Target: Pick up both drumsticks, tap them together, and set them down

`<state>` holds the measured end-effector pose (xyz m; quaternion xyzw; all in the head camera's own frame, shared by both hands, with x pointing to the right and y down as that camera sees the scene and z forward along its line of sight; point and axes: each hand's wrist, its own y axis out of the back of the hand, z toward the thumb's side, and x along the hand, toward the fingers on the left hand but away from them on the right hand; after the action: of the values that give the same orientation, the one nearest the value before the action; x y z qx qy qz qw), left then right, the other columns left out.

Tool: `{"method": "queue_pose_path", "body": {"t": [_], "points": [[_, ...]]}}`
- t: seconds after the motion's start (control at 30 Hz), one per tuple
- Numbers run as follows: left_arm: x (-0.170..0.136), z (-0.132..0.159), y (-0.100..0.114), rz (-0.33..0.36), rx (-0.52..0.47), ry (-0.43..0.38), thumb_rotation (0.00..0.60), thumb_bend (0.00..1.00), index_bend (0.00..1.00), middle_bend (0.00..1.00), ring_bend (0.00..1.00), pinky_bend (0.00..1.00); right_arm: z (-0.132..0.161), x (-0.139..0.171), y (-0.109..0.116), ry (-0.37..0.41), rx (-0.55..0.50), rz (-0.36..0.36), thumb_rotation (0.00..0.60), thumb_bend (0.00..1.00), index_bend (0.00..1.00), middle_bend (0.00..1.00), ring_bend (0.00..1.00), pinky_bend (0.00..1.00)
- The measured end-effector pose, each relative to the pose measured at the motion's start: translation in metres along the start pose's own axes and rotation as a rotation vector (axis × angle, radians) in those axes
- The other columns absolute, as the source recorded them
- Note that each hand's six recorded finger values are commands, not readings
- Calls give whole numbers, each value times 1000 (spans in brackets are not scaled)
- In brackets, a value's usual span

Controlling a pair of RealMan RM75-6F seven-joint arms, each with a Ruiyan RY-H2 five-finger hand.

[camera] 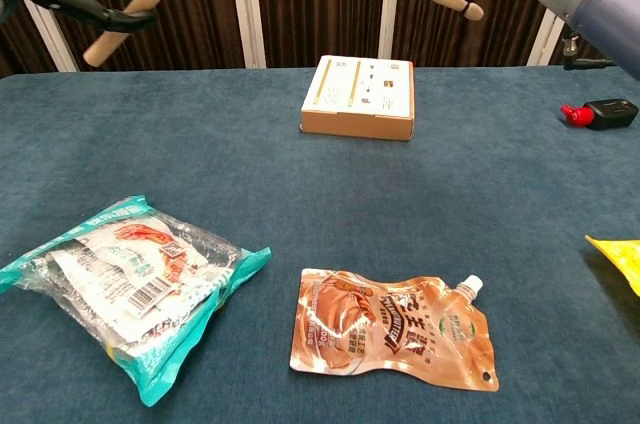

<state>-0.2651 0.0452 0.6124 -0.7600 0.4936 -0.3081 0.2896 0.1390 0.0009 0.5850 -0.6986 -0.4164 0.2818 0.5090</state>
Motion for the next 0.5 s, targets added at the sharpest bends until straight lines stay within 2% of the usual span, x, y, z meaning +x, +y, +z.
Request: {"method": "queue_pose_path", "body": {"t": [0.2,0.5], "points": [[8,12,-20,-27,-82,8,600,408,661,631,103,0,15,-7,5,5,15,3,600,414,702,676,385,0],[17,31,-27,-31,-116,-2,600,403,662,632,102,0,36,-12,3,16,35,39,600,414,702,676,386,0]]}}
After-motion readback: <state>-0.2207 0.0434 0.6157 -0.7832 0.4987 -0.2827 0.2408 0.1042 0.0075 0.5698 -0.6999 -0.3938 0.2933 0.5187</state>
